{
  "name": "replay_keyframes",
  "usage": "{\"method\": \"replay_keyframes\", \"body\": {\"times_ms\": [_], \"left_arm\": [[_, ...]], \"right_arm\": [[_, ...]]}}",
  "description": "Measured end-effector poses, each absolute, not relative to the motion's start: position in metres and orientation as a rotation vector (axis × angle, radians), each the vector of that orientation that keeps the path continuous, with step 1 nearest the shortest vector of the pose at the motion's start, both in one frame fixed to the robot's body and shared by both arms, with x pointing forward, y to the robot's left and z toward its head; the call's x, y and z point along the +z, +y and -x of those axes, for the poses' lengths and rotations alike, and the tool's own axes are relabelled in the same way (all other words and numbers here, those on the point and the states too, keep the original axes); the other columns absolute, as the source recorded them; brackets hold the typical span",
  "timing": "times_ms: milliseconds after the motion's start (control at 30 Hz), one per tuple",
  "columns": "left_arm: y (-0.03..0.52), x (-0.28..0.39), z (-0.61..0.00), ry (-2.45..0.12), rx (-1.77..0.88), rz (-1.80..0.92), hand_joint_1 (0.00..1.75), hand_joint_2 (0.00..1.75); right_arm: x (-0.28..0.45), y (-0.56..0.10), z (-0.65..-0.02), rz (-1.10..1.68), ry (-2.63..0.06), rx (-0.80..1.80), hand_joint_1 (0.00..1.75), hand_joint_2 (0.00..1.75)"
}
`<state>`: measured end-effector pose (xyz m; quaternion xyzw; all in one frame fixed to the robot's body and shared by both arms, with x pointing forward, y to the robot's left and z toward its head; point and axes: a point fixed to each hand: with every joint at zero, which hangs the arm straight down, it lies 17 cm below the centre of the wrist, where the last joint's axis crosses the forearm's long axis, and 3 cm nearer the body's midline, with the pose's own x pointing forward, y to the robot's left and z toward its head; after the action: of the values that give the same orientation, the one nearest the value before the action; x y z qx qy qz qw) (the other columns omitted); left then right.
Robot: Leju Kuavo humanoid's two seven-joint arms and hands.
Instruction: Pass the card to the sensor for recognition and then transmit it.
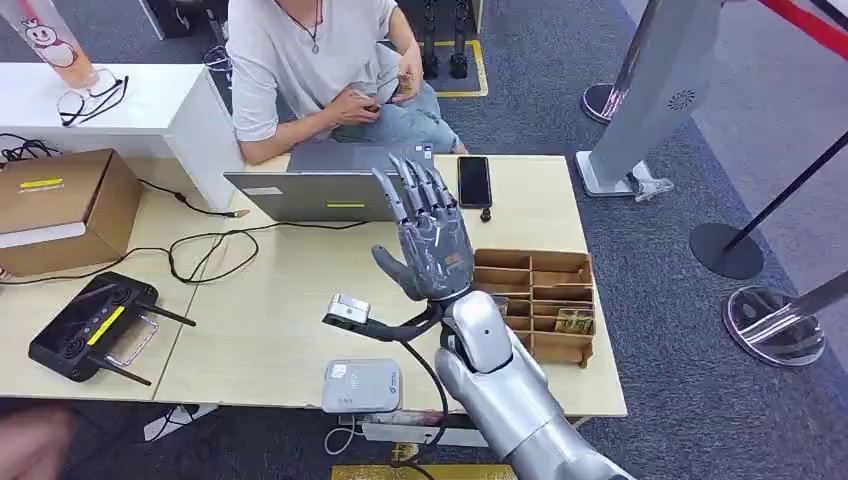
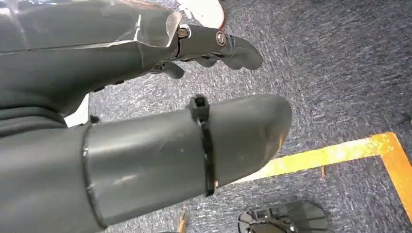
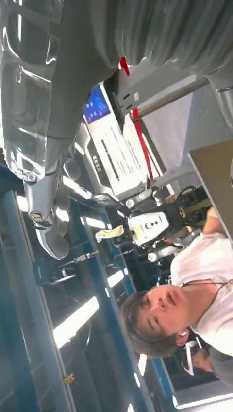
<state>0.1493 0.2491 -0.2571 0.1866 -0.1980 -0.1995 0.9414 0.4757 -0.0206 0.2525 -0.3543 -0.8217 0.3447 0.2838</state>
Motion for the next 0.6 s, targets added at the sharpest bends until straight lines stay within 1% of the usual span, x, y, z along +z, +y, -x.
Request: {"method": "replay_keyframes", "body": {"times_ms": [300,600], "left_arm": [[0.252,-0.258,-0.145,-0.394,-0.392,-0.385,0.00,0.00],[0.254,-0.258,-0.144,-0.392,-0.387,-0.388,0.00,0.00]], "right_arm": [[0.255,-0.033,-0.461,0.943,-2.216,0.864,0.00,1.75],[0.249,-0.038,-0.454,0.937,-2.208,0.864,0.00,1.75]]}}
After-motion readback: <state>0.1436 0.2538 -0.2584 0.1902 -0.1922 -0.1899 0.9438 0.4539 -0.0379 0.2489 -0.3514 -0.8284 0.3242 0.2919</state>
